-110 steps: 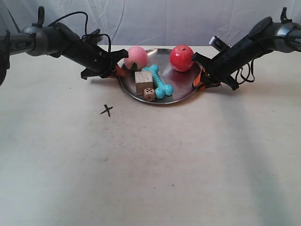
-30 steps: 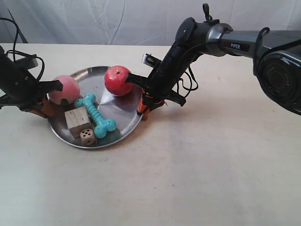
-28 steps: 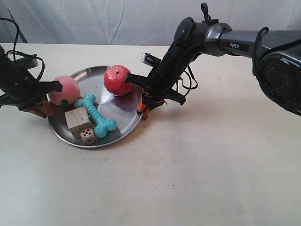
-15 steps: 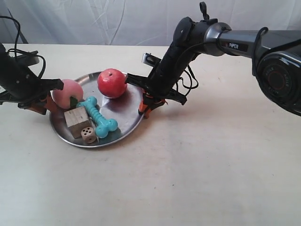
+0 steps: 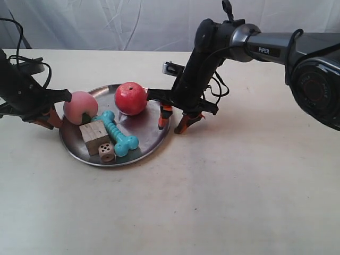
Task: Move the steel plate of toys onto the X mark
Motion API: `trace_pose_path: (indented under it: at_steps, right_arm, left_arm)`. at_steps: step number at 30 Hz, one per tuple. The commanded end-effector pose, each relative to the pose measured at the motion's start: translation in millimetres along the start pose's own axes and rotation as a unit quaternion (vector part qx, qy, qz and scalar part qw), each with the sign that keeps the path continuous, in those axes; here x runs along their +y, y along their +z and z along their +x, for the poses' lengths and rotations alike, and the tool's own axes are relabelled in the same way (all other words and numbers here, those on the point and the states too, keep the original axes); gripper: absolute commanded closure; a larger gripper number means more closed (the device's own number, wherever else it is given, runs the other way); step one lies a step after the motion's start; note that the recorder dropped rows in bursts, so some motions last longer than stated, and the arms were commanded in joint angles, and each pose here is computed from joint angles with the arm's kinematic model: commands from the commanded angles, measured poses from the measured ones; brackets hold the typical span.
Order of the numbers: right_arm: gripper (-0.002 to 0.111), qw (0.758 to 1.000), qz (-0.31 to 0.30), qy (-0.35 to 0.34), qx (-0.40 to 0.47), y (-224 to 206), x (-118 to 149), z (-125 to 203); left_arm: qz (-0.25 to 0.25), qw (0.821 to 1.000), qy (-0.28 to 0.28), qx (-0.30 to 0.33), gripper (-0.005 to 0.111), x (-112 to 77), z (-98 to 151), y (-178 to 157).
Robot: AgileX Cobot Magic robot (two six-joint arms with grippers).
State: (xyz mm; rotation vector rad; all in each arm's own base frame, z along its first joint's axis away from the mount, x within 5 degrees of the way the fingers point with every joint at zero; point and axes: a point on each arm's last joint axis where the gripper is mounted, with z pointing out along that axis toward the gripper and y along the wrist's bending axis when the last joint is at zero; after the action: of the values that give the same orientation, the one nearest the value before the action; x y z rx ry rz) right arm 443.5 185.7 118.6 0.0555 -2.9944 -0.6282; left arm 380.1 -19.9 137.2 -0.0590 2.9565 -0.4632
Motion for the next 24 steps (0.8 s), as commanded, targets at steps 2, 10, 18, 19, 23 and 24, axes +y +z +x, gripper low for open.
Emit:
trace_pose_path:
  at_steps: [2,10,18,19,23,24]
  right_arm:
    - [0.057,0.999,0.040,-0.021,-0.023,-26.3,0.0,2.0]
    - [0.057,0.998,0.039,-0.031,-0.043,-46.8,7.7,5.2]
    - [0.059,0.996,0.065,-0.044,-0.033,-56.5,6.4,10.2]
    - [0.063,0.996,0.068,-0.046,-0.035,-57.4,6.1,10.3]
    - [0.085,0.995,0.073,-0.055,-0.036,-58.4,5.6,10.3]
    - [0.092,0.995,0.073,-0.059,-0.036,-59.0,5.8,10.4]
  left_arm:
    - [0.000,1.000,0.007,-0.010,0.093,-4.2,-0.6,-11.6]
    - [-0.007,0.999,0.023,-0.032,0.093,-9.1,-1.0,-30.6]
    - [-0.013,0.998,0.037,-0.042,0.099,-13.1,1.4,-47.4]
    - [-0.013,0.998,0.038,-0.046,0.104,-14.3,1.7,-50.9]
    - [-0.013,0.997,0.044,-0.063,0.107,-18.5,2.7,-64.5]
    - [-0.013,0.997,0.046,-0.067,0.107,-19.6,3.0,-67.9]
